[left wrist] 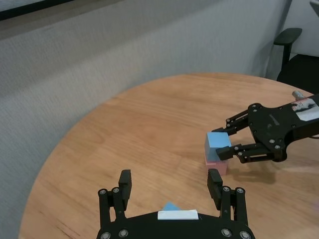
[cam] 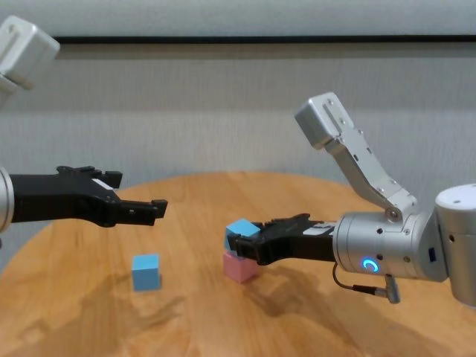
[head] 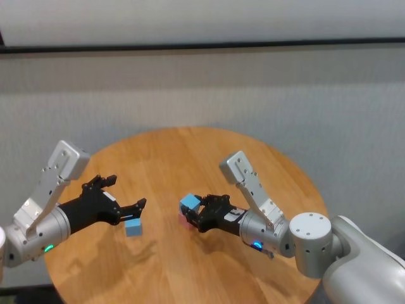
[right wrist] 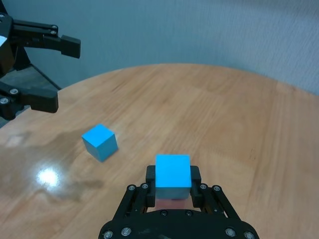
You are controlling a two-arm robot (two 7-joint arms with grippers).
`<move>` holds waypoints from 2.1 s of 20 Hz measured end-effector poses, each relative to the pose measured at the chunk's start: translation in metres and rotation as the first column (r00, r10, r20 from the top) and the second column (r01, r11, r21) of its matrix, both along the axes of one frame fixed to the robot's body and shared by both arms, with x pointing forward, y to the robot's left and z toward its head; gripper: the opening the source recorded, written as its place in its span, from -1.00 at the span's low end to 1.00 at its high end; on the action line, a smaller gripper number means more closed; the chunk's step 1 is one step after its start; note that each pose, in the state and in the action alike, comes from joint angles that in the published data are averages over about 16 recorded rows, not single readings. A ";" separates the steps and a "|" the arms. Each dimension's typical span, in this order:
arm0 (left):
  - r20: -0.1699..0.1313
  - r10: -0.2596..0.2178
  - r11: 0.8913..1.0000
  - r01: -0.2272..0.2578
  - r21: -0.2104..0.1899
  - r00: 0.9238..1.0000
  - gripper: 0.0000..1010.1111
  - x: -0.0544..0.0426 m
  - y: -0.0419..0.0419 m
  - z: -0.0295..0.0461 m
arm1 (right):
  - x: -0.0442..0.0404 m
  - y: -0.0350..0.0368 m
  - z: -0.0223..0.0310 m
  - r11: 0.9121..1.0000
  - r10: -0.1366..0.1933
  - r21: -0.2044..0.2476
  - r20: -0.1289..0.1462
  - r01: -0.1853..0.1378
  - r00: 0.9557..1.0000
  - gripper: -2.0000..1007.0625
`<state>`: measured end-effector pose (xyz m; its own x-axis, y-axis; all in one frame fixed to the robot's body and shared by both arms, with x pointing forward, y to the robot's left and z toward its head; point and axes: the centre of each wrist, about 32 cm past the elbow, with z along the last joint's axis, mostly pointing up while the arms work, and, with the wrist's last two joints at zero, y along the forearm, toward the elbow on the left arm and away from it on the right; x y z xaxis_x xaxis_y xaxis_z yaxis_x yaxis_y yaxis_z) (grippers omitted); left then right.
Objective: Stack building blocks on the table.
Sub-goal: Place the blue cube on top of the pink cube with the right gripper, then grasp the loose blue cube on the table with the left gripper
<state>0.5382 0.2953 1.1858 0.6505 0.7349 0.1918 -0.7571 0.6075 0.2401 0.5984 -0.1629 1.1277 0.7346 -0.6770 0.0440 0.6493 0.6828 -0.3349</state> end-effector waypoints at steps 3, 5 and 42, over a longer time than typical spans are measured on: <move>0.000 0.000 1.000 0.000 0.000 1.000 0.98 0.0000 0.0000 0.0000 | -0.0004 -0.0003 -0.0010 1.000 -0.002 -0.002 -0.005 0.002 1.000 -0.26; 0.000 0.000 1.000 0.000 0.000 1.000 0.98 0.0000 0.0000 0.0000 | -0.0006 -0.0003 -0.0016 1.000 -0.003 -0.003 -0.009 0.003 1.000 -0.26; 0.000 0.000 1.000 0.000 0.000 1.000 0.98 0.0000 0.0000 0.0000 | -0.0283 -0.0646 0.0421 0.974 -0.224 0.067 0.170 0.215 0.960 0.98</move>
<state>0.5382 0.2953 1.1858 0.6506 0.7348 0.1918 -0.7571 0.6076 0.2401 0.5701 -0.2275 1.1697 0.5513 -0.8253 0.1226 0.8306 0.5291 -0.1735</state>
